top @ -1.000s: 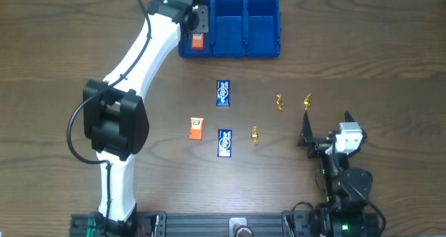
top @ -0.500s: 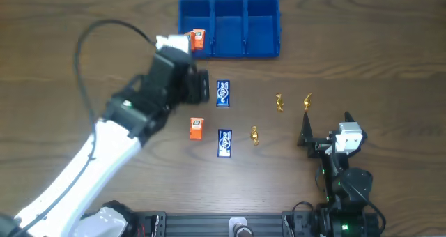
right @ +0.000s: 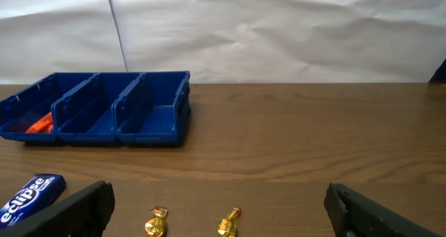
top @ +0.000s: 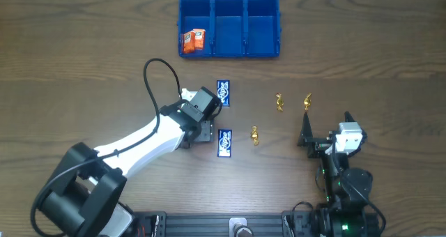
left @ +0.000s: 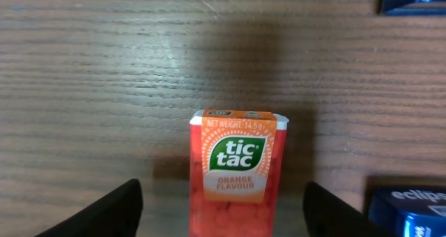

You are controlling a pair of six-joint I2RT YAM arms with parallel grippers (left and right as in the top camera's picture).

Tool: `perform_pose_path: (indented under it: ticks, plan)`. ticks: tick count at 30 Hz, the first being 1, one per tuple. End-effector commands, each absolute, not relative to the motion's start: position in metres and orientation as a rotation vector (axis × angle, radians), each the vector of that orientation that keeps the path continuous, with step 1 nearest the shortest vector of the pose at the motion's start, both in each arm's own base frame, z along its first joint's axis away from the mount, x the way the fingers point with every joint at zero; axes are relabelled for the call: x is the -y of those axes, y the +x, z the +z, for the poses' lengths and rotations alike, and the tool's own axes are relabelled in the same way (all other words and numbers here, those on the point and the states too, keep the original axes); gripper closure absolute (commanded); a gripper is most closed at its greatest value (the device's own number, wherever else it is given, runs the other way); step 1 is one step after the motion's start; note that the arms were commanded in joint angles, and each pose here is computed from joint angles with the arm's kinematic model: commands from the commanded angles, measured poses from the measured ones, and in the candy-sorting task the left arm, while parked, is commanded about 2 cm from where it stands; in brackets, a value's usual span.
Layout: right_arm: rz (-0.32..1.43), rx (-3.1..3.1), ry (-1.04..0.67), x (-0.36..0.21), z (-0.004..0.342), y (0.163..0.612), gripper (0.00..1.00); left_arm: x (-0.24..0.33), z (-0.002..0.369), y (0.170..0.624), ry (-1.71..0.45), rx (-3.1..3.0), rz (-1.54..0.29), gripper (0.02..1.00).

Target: Sort Candies Into Trays

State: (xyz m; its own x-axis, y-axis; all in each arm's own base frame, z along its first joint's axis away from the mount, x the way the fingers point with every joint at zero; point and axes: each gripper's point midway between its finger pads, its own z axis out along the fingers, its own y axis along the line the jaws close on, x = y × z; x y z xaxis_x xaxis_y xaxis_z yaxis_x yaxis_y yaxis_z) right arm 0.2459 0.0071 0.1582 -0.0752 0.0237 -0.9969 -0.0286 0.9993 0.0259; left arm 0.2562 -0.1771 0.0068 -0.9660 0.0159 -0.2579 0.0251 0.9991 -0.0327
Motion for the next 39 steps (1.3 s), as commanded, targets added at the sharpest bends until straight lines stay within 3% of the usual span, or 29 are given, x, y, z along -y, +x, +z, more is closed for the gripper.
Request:
perform_pose_path:
  ticks: [1,4,8,13,20,23,25,31,39]
  plan:
    - [0.029,-1.648,-0.009,-0.006,0.156,0.246,0.003,0.176,-0.008,0.252,0.018,-2.912,-0.020,0.314]
    - [0.029,-1.648,-0.009,-0.006,0.157,0.246,0.003,0.177,-0.011,0.254,0.017,-2.912,-0.021,0.395]
    - [0.029,-1.648,-0.009,-0.006,0.156,0.246,0.003,0.178,-0.012,0.255,0.017,-2.909,-0.025,0.676]
    - [0.029,-1.648,-0.009,-0.006,0.156,0.246,0.003,0.183,0.004,0.267,-0.012,-2.856,-0.053,0.735]
    - [0.029,-1.648,-0.009,-0.006,0.156,0.246,0.003,0.187,0.214,0.395,-0.041,-2.398,-0.050,0.717]
    - [0.029,-1.648,-0.009,-0.006,0.156,0.246,0.003,0.169,0.259,0.457,-0.105,-2.311,-0.045,0.717]
    - [0.029,-1.648,-0.009,-0.006,0.156,0.246,0.003,0.159,0.232,0.507,-0.165,-2.358,-0.046,0.724]
    - [0.029,-1.648,-0.009,-0.006,0.156,0.246,0.003,0.165,0.145,0.543,-0.138,-2.508,-0.118,0.715]
    - [0.029,-1.648,-0.009,-0.006,0.156,0.246,0.003,0.182,0.119,0.540,-0.024,-2.561,-0.138,0.715]
